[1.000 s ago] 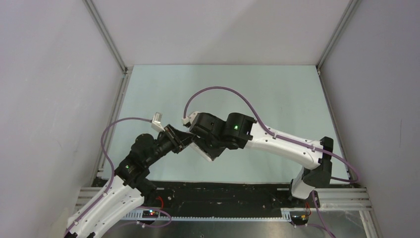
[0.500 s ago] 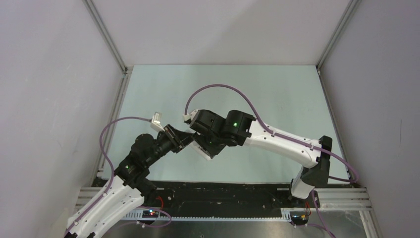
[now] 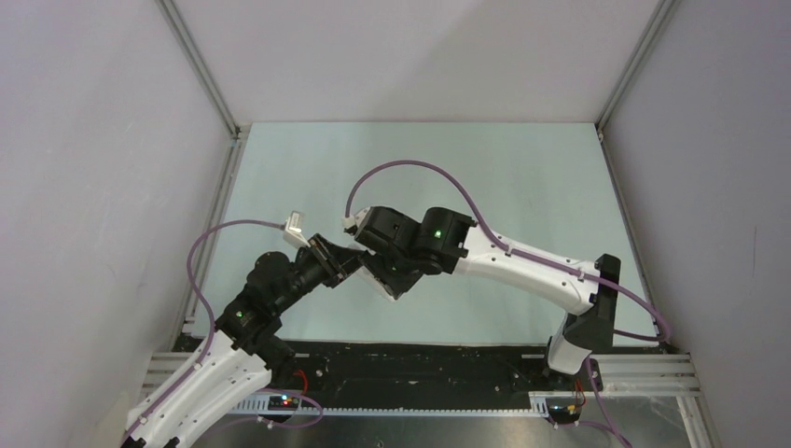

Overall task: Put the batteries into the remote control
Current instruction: Load the battery cover into the remote control.

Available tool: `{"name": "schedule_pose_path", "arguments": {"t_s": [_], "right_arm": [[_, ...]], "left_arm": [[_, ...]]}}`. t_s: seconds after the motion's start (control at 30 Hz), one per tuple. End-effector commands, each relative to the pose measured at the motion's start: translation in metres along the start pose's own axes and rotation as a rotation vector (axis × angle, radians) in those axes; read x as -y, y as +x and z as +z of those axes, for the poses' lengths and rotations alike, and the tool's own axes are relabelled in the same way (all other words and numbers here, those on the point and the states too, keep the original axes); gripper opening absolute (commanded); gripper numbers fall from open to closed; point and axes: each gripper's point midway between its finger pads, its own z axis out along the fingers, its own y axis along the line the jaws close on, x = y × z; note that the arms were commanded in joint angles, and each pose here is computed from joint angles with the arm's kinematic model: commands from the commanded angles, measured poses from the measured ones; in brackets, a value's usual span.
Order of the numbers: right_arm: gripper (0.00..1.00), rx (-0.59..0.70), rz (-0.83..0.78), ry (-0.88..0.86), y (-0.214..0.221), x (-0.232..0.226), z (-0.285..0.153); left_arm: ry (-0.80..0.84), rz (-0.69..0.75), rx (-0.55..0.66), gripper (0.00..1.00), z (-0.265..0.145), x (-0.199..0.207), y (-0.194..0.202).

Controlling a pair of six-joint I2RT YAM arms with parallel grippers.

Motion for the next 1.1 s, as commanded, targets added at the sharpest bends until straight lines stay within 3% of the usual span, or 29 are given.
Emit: {"name": "schedule_pose_path", "arguments": {"t_s": [0.0,1.07], "right_arm": [[0.38,0.076,-0.025,-0.056,-0.023,-0.017,-0.003],[0.40,0.145,-0.085,0.037,-0.037,-0.003,-0.012]], "left_arm": [[0.057,0.017,0.009,0.00,-0.004,0.019,-0.005],[0.105,-0.055,-0.036,0.02,-0.008,0.032,0.002]]}}
